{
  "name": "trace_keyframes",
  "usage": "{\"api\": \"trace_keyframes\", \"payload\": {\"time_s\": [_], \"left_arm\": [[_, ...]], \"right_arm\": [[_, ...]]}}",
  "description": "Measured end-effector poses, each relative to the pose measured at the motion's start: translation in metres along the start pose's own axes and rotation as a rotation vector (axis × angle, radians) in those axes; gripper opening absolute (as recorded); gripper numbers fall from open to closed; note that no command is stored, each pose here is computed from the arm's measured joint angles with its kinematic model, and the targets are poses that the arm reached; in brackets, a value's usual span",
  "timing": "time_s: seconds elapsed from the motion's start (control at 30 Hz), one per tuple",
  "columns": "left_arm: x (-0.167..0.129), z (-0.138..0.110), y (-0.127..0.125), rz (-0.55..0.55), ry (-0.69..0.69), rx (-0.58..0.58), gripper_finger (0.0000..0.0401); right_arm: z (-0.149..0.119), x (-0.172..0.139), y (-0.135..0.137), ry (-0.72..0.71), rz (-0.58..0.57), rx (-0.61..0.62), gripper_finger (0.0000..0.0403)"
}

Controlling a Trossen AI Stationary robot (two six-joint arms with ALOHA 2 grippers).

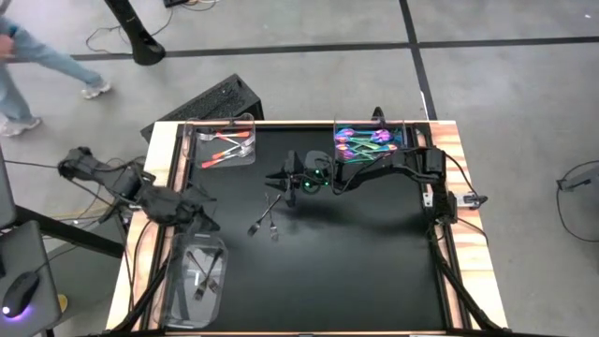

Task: Sort silverware by color (type)
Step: Put the black fork into bottom transparent bin

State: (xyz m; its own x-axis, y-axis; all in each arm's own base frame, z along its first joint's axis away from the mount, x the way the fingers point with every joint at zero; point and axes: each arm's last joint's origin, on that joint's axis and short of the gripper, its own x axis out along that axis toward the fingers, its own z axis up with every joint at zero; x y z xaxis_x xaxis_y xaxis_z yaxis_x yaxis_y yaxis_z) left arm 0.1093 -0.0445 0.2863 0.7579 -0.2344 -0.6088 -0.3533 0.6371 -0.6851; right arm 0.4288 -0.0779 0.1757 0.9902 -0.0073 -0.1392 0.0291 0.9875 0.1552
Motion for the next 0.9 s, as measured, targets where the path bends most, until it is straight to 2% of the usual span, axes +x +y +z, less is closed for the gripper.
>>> {"api": "trace_keyframes", "payload": {"time_s": [0.23,0.37,0.53,0.67,0.77,0.83,0.9], "left_arm": [[0.041,-0.035,-0.004,0.091,0.178,-0.067,0.0003],[0.06,-0.06,-0.009,0.08,0.265,-0.115,0.0028],[0.062,-0.078,-0.014,0.087,0.329,-0.163,0.0061],[0.058,-0.09,-0.015,0.091,0.362,-0.14,0.0078],[0.054,-0.098,-0.014,0.102,0.389,-0.124,0.0086],[0.051,-0.099,-0.01,0.142,0.38,-0.14,0.009],[0.048,-0.099,-0.006,0.18,0.348,-0.158,0.0092]], "right_arm": [[-0.009,0.0,-0.001,0.096,-0.012,-0.011,0.0141],[-0.02,-0.001,0.004,0.202,-0.001,-0.074,0.015],[-0.015,0.007,0.02,0.328,0.072,-0.195,0.0171],[-0.007,0.022,0.033,0.355,0.121,-0.302,0.0179],[-0.009,0.029,0.039,0.414,0.173,-0.306,0.018],[-0.008,0.044,0.044,0.379,0.204,-0.343,0.018],[-0.011,0.048,0.046,0.439,0.218,-0.34,0.018]]}}
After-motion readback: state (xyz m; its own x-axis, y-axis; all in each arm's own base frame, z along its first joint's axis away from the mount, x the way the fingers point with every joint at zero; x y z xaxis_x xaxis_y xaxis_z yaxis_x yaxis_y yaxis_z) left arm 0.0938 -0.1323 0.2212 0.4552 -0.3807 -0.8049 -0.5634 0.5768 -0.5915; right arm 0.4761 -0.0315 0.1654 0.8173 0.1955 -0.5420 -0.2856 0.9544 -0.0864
